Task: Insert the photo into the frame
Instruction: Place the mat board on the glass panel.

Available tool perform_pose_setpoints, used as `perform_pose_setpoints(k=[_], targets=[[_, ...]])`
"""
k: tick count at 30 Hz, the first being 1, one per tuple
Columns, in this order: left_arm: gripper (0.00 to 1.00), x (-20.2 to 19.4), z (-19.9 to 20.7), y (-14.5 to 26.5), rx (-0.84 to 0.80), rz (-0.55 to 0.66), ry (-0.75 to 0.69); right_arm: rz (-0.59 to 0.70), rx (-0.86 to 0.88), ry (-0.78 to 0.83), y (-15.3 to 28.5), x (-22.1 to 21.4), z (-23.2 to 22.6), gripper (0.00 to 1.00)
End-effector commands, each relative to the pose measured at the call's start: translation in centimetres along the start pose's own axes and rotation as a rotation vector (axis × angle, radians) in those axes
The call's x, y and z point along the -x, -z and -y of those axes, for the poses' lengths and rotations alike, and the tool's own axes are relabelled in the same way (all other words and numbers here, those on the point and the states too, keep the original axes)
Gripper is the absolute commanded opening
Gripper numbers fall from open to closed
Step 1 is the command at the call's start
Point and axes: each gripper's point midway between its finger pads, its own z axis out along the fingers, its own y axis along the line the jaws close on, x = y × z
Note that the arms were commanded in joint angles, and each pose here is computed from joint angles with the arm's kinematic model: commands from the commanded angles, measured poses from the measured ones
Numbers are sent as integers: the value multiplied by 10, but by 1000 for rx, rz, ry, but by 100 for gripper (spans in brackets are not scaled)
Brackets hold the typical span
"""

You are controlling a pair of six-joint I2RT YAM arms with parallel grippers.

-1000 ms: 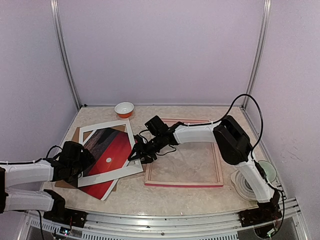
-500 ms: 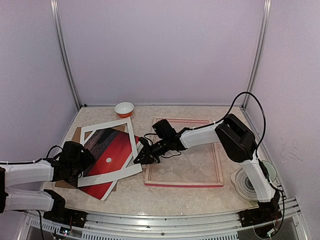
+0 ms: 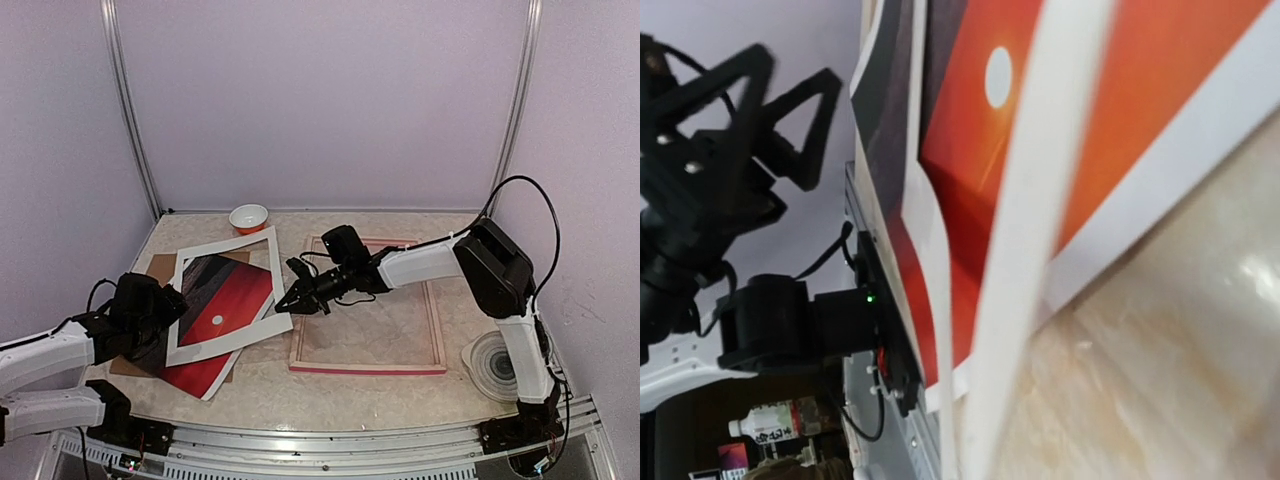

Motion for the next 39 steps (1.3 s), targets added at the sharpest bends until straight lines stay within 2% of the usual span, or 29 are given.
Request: perform_pose_setpoints(k=[1,22,39], targets=[[99,19,1,13,7,70,7,42,34,76,26,0,-22,0],[99,0,-3,0,13,21,-5,163,-103,81,130,-52,20,0],[99,-4,-1,-3,6,9,-9,240,-175,-29,195,-95,72,0]])
